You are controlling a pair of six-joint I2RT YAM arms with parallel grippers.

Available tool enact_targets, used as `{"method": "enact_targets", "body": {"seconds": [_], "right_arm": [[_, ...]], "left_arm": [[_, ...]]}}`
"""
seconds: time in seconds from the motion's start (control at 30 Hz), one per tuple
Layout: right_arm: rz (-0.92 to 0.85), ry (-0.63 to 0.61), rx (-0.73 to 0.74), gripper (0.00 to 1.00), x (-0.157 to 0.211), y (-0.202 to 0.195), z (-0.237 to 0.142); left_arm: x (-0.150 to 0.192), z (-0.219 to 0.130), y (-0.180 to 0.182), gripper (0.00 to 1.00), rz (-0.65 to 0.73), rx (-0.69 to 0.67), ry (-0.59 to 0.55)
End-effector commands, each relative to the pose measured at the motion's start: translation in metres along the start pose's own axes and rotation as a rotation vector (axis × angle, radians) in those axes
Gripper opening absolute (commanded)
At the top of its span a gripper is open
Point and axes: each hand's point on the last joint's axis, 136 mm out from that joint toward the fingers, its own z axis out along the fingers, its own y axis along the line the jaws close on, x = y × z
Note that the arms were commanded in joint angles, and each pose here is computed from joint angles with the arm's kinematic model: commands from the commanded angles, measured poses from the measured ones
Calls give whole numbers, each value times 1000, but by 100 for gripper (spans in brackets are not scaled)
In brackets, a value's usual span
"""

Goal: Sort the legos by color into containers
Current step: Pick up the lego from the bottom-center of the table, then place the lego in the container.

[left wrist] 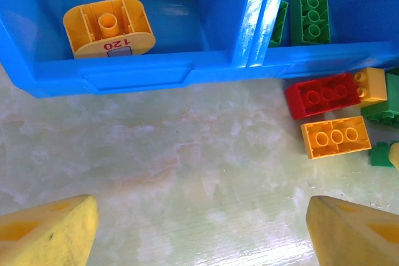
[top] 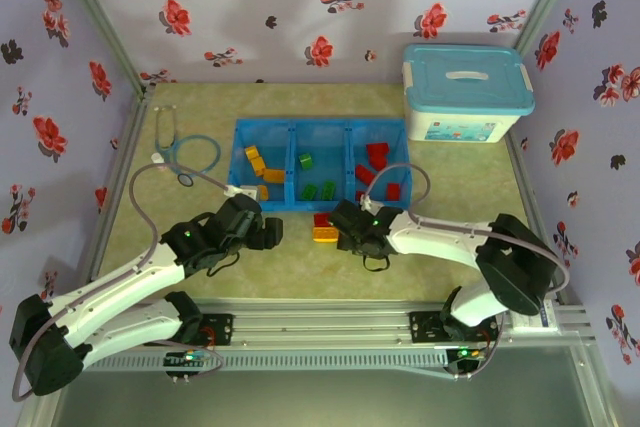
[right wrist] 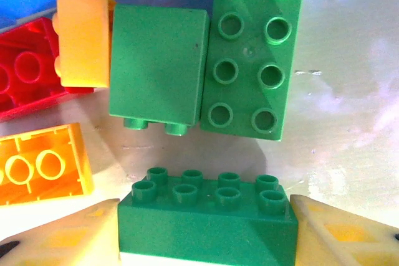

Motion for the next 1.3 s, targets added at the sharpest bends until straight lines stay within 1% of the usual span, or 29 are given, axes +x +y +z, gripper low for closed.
{"method": "enact_targets", "body": {"seconds": [0.0, 0.13, 0.27, 0.3, 0.43, 0.6, 0.83, 0.97, 1.1, 1.13, 1.17, 1.2, 1.23, 1.27], "right_arm": [[-12, -44, 28, 59, -7, -6, -20], [-51, -92, 1, 59, -24, 9, -48], [-100, -133, -32, 60, -44, 33, -72], [-110, -170, -29, 60, -55, 39, -79], [-149, -189, -20, 61, -81, 61, -88], [-179, -160, -53, 61, -106, 93, -81], [-211, -114, -51, 62, -131, 123, -54], [-225, -93, -34, 64, -139, 131, -42], [-219, -99, -34, 65, -150, 136, -38], [-219, -98, -33, 66, -151, 137, -36], [-221, -95, -32, 71, -152, 138, -35], [-222, -93, -31, 80, -153, 139, -35], [-223, -93, -25, 86, -154, 139, -35], [-223, -96, -26, 89, -155, 140, -37]], "left_arm": [[0, 1, 8, 86, -19, -26, -12], [2, 0, 9, 86, -23, -27, -11], [6, -2, 12, 86, -39, -27, -6], [8, -3, 12, 86, -45, -21, -3], [18, -3, 15, 86, -77, -4, 13], [32, -6, 23, 86, -103, -5, 31], [43, -10, 31, 86, -131, 1, 29], [44, -12, 32, 86, -124, 0, 33], [42, -16, 31, 86, -120, 10, 26], [42, -16, 31, 86, -121, 12, 23], [41, -17, 30, 86, -122, 14, 21], [41, -17, 30, 86, -120, 15, 23], [41, -17, 29, 86, -120, 19, 23], [41, -17, 28, 86, -120, 22, 25]]}}
